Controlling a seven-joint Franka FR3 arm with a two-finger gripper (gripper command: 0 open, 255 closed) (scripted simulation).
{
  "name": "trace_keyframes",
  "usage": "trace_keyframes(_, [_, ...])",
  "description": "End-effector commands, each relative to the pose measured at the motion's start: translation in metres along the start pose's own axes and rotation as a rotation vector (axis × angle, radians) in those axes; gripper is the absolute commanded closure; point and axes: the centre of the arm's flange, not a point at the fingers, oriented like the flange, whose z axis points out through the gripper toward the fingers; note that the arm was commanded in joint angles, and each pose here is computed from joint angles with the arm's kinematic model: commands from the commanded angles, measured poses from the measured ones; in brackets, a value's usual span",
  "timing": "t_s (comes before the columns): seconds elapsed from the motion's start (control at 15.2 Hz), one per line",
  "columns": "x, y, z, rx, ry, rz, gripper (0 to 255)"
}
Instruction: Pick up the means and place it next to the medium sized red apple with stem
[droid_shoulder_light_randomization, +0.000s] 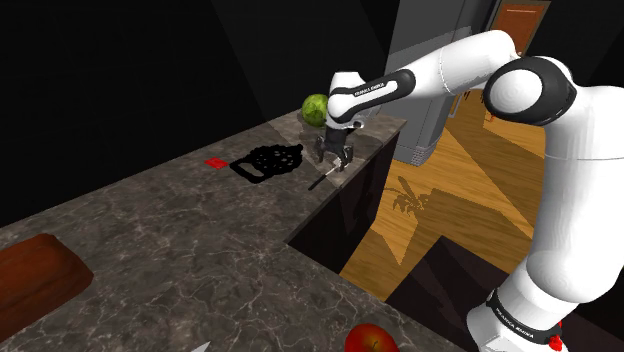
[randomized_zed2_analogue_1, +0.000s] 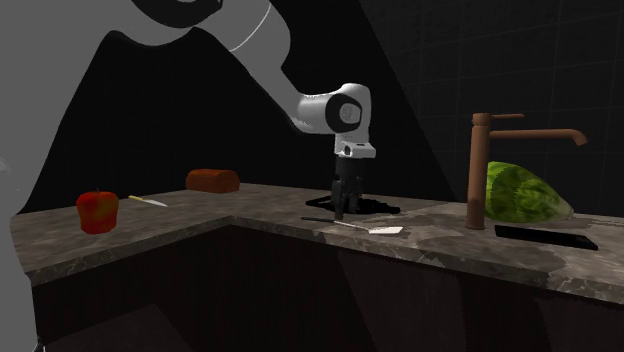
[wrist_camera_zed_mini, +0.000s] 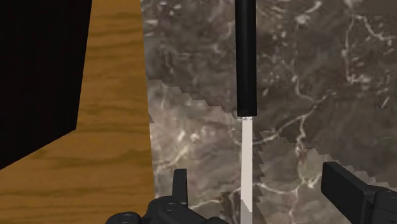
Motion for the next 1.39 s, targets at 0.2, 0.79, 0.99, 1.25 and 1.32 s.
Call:
trace_keyframes(0.2, [0.000,-0.001,0.013,0.000,0.000,0.001,0])
trace_keyframes(0.79, [0.000,-0.001,0.013,0.000,0.000,0.000,255])
trace_keyframes(0.99, [0.000,-0.001,0.013,0.000,0.000,0.000,255])
trace_keyframes(1.25, [-0.001,-0.001,0.008,0.000,0.000,0.001,255])
trace_keyframes(1.32, [-0.001,0.000,0.003,0.000,0.000,0.000,255])
